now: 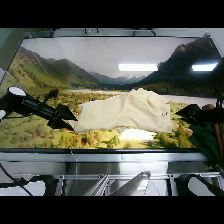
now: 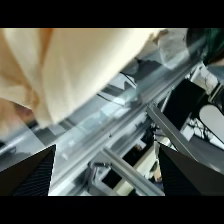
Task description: Fold the shirts.
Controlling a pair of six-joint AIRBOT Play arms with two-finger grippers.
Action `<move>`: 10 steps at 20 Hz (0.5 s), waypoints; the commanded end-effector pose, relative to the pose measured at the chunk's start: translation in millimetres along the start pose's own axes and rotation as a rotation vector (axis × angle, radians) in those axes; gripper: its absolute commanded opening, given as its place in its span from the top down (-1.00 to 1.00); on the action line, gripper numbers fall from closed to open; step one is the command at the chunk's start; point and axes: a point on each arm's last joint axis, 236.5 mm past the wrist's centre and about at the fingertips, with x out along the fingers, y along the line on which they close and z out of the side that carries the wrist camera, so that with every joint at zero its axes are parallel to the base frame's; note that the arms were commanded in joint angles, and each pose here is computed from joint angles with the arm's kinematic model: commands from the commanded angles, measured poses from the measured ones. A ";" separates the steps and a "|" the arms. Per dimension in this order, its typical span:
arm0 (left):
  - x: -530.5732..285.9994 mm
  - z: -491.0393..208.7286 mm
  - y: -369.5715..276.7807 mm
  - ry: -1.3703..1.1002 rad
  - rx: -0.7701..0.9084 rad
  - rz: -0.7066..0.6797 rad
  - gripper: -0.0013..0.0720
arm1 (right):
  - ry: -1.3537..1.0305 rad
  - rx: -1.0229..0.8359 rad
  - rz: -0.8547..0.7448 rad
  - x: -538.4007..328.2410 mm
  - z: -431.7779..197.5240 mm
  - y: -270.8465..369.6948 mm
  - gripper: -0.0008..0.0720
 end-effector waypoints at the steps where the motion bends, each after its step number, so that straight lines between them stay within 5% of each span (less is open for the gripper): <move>1: 14.5 27.9 17.1 -0.125 -0.028 0.003 -0.98 | -0.061 0.074 -0.043 22.2 19.8 -31.8 -0.44; 10: 39.0 85.5 -1.5 0.014 0.017 -0.089 -0.93 | 0.077 0.193 0.045 85.1 43.7 -49.1 -0.40</move>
